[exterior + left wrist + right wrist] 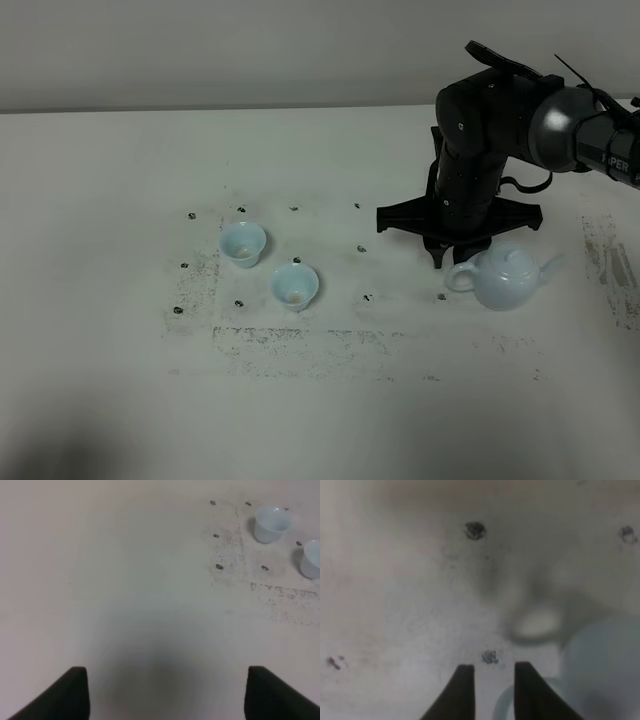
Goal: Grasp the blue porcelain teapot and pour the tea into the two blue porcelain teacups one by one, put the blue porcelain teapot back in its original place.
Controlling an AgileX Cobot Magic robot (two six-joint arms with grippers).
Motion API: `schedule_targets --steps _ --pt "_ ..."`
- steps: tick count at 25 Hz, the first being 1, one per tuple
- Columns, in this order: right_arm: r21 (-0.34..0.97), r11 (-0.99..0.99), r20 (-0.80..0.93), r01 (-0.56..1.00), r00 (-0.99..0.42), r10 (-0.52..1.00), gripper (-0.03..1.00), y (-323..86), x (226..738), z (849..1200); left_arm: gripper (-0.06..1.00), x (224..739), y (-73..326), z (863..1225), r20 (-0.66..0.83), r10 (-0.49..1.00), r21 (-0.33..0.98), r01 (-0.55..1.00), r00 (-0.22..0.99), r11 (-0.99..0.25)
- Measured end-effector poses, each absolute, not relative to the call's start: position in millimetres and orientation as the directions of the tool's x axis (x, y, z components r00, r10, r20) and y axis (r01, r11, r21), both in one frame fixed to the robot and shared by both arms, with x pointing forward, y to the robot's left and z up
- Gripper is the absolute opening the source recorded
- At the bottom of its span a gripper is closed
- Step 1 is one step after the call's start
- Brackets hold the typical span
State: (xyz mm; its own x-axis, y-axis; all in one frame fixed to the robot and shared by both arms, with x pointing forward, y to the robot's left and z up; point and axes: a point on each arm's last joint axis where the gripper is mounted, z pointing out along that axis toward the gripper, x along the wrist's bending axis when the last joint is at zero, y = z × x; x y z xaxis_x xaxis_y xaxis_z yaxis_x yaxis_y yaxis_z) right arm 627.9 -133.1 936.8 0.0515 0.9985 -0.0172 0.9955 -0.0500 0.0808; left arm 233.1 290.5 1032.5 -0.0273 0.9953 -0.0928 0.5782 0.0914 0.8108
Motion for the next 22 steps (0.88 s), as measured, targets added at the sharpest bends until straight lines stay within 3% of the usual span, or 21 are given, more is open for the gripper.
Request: schedule_targets --steps 16,22 --pt "-0.088 0.028 -0.006 0.996 -0.029 1.0 0.19 -131.9 612.8 937.0 0.62 233.1 290.5 1032.5 -0.092 0.995 0.811 0.578 -0.027 0.091" --pt "-0.08 0.058 -0.003 0.995 -0.058 0.998 0.19 -125.5 608.9 941.8 0.62 233.1 290.5 1032.5 -0.092 0.995 0.811 0.578 -0.027 0.091"
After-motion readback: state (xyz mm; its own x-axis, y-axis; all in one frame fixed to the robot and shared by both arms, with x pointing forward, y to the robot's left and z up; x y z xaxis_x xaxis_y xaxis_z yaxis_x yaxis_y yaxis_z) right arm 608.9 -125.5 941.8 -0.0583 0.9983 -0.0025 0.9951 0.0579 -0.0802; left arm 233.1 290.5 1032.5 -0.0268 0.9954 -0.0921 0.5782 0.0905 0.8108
